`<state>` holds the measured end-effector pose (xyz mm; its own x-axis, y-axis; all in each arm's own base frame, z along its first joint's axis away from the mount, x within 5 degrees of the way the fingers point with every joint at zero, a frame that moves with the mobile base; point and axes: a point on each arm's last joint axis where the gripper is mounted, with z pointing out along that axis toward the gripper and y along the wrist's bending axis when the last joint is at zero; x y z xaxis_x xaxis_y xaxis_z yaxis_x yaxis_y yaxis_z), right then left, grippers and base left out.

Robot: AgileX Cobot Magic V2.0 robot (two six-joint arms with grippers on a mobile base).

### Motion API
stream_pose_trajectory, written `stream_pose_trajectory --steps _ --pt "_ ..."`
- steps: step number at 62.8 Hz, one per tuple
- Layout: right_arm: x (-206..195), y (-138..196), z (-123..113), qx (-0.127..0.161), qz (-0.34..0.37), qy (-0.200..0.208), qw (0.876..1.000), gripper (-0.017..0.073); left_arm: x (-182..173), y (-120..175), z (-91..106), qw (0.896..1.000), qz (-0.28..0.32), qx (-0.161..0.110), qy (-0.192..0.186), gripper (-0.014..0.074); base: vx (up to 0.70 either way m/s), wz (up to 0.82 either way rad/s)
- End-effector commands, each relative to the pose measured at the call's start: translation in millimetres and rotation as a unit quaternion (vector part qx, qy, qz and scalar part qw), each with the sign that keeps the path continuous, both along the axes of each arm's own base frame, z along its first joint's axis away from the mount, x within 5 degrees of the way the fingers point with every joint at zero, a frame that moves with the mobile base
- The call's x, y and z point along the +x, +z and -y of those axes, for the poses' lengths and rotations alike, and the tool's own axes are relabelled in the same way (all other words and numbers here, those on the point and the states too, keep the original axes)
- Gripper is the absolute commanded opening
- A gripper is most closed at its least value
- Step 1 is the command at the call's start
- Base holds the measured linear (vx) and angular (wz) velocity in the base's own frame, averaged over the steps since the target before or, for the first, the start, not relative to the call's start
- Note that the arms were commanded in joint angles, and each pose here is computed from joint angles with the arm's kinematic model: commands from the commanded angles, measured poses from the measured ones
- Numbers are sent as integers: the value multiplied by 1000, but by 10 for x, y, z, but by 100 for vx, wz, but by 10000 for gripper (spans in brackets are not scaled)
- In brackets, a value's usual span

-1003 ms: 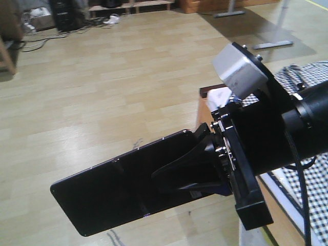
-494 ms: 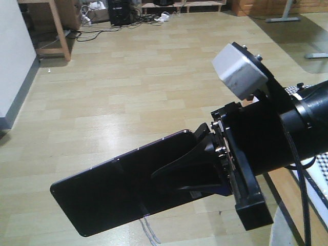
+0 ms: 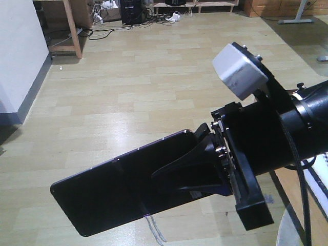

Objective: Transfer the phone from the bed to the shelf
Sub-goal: 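Drive the base away from the bed holding the phone in the right gripper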

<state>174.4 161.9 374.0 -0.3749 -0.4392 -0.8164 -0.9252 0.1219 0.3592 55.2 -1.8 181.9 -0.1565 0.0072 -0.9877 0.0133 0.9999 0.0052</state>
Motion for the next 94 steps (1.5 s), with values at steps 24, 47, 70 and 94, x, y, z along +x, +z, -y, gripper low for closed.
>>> stream_pose_trajectory --steps 24,47,70,94 --pt "-115 199 1 49 -1 26 998 -3 6 60 -6 999 37 -5 4 1 1 2" --pt "-115 199 1 49 -1 26 998 -3 6 60 -6 999 37 -5 4 1 2 0" --pt "-115 199 1 49 -1 26 998 -3 6 60 -6 999 37 -5 4 1 4 6" --pt "-115 199 1 49 -1 26 998 -3 6 60 -6 999 37 -5 4 1 5 8"
